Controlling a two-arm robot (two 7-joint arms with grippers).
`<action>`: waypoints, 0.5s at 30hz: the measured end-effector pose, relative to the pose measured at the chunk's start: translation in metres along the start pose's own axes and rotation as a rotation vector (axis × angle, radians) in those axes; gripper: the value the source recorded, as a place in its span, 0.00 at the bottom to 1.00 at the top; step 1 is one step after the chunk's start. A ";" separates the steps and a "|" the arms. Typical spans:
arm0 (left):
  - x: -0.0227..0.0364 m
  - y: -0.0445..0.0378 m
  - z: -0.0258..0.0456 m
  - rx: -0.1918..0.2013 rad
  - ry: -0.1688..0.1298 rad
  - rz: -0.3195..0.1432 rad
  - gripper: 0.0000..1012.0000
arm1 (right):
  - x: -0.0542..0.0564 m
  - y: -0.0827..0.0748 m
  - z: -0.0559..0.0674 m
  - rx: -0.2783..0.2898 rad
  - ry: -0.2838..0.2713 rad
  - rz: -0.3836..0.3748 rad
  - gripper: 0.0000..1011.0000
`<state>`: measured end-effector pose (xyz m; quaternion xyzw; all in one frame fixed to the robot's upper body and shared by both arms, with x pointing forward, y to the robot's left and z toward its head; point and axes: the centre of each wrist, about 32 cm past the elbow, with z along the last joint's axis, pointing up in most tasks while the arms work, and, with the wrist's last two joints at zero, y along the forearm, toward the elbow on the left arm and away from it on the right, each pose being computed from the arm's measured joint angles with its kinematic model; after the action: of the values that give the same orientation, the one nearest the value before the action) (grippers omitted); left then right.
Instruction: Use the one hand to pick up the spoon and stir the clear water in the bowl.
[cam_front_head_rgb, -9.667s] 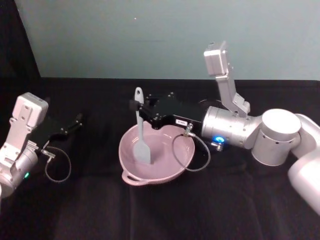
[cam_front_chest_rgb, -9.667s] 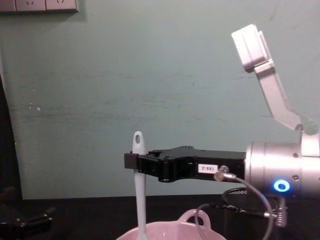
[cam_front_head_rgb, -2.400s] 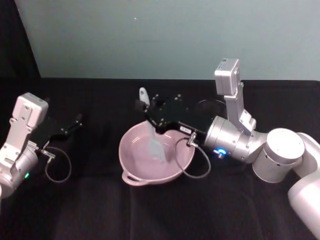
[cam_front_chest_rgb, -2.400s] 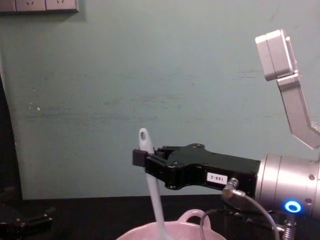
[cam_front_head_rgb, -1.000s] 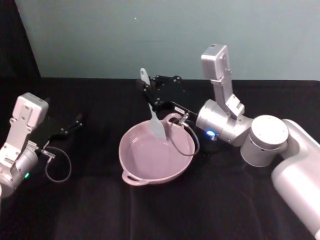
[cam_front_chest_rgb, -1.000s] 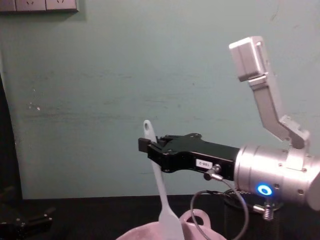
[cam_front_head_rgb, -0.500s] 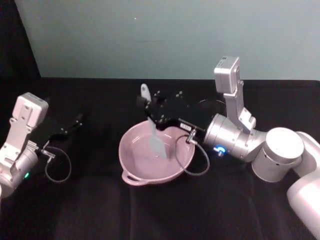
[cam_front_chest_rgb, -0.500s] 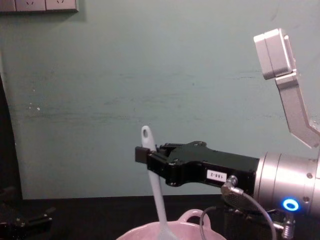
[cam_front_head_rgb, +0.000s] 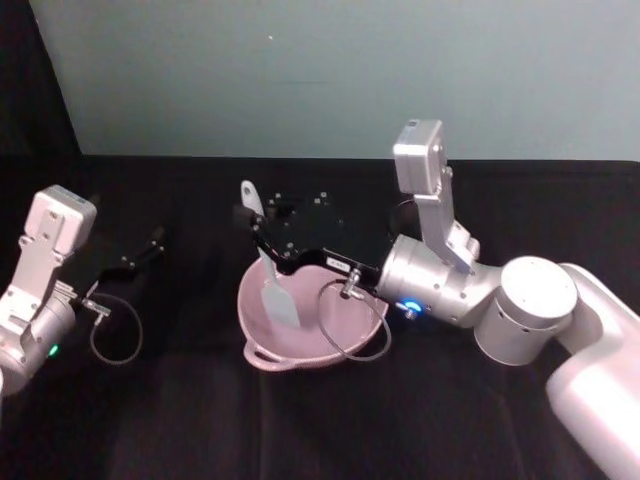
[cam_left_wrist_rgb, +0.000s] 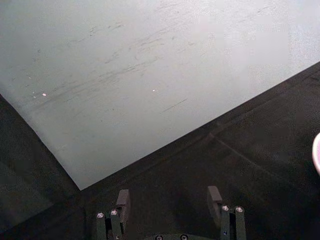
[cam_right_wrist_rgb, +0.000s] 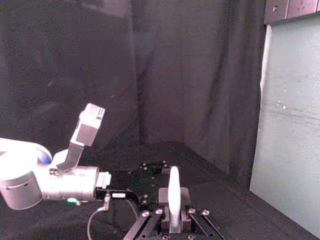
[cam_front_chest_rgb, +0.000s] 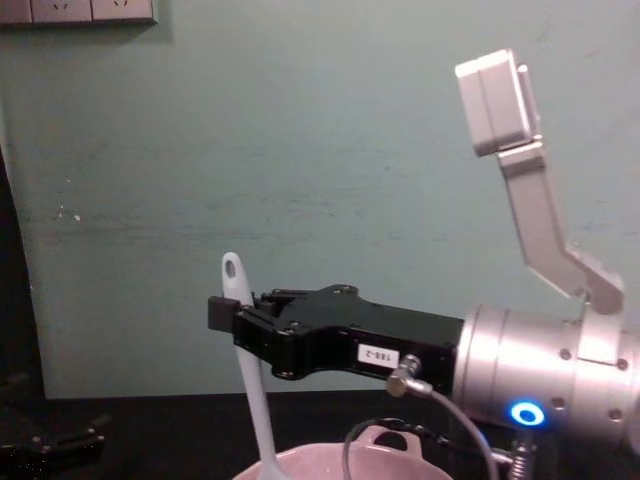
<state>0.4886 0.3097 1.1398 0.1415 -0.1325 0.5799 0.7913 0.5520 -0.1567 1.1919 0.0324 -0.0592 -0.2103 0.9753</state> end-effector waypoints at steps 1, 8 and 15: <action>0.0000 0.0000 0.0000 0.000 0.000 0.000 1.00 | 0.001 0.002 -0.001 0.000 0.004 0.000 0.12; 0.0000 0.0000 0.0000 0.000 0.000 0.000 1.00 | 0.011 0.016 -0.005 0.008 0.011 -0.021 0.12; 0.0000 0.0000 0.0000 0.000 0.000 0.000 1.00 | 0.027 0.022 -0.013 -0.003 0.005 -0.081 0.12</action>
<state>0.4886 0.3097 1.1398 0.1415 -0.1325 0.5799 0.7913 0.5871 -0.1477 1.1838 0.0337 -0.0553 -0.2498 0.9661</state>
